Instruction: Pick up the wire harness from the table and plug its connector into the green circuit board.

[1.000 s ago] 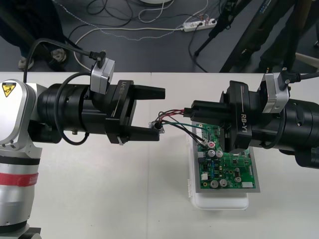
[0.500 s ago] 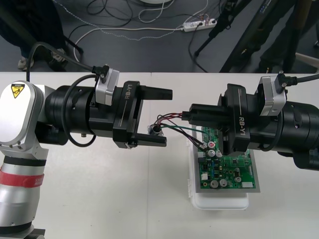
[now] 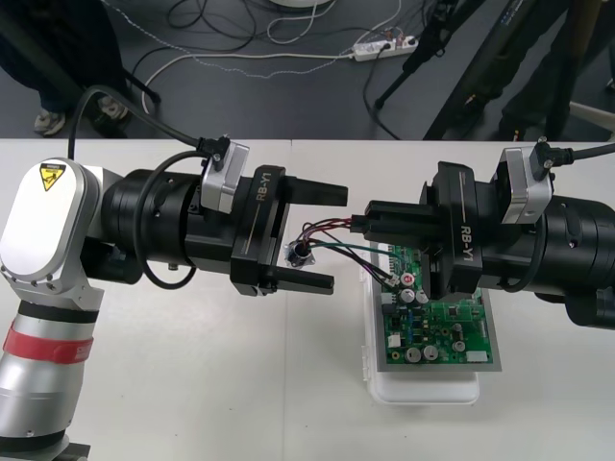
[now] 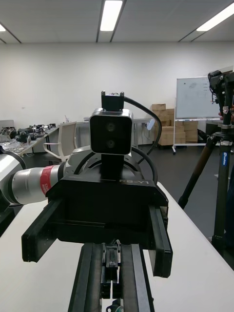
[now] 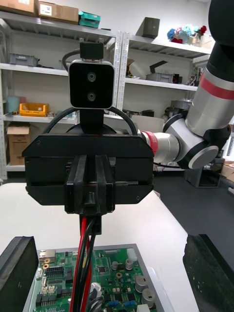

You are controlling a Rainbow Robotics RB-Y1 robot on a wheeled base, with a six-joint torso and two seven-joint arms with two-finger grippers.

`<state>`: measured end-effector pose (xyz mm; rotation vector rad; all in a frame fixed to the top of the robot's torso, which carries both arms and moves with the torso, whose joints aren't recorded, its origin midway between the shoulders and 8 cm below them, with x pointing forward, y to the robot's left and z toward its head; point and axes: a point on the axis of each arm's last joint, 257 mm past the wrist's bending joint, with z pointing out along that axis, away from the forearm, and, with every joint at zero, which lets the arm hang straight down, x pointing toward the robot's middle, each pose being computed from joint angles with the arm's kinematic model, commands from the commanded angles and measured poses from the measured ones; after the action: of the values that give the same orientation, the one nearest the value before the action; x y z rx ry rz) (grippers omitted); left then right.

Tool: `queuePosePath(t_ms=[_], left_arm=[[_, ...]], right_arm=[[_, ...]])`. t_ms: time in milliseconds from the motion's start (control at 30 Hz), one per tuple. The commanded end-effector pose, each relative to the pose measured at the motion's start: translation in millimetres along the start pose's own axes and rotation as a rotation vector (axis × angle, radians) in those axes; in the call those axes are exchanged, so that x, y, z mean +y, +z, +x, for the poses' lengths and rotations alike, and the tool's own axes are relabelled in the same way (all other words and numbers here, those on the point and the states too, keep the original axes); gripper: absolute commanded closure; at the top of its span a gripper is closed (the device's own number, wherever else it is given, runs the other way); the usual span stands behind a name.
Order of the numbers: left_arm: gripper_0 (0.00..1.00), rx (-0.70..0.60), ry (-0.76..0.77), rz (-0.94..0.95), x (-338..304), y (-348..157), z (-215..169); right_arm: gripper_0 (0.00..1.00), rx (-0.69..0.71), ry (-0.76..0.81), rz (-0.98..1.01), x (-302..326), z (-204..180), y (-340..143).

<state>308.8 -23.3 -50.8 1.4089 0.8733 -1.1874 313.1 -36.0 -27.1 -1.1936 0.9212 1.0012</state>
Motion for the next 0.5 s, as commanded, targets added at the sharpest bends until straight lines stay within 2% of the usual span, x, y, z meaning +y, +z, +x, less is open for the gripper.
queuePosePath(t_ms=[33, 500], left_arm=[[0.12, -0.033, 0.096, -0.010, 11.9, 19.2, -18.9], [0.14, -0.037, 0.123, -0.036, 18.8, 20.2, -20.9]], right_arm=[[1.00, -0.040, -0.023, -0.035, 15.0, -12.4, 8.5], [1.00, -0.041, -0.026, -0.034, 14.7, -12.9, 8.2]])
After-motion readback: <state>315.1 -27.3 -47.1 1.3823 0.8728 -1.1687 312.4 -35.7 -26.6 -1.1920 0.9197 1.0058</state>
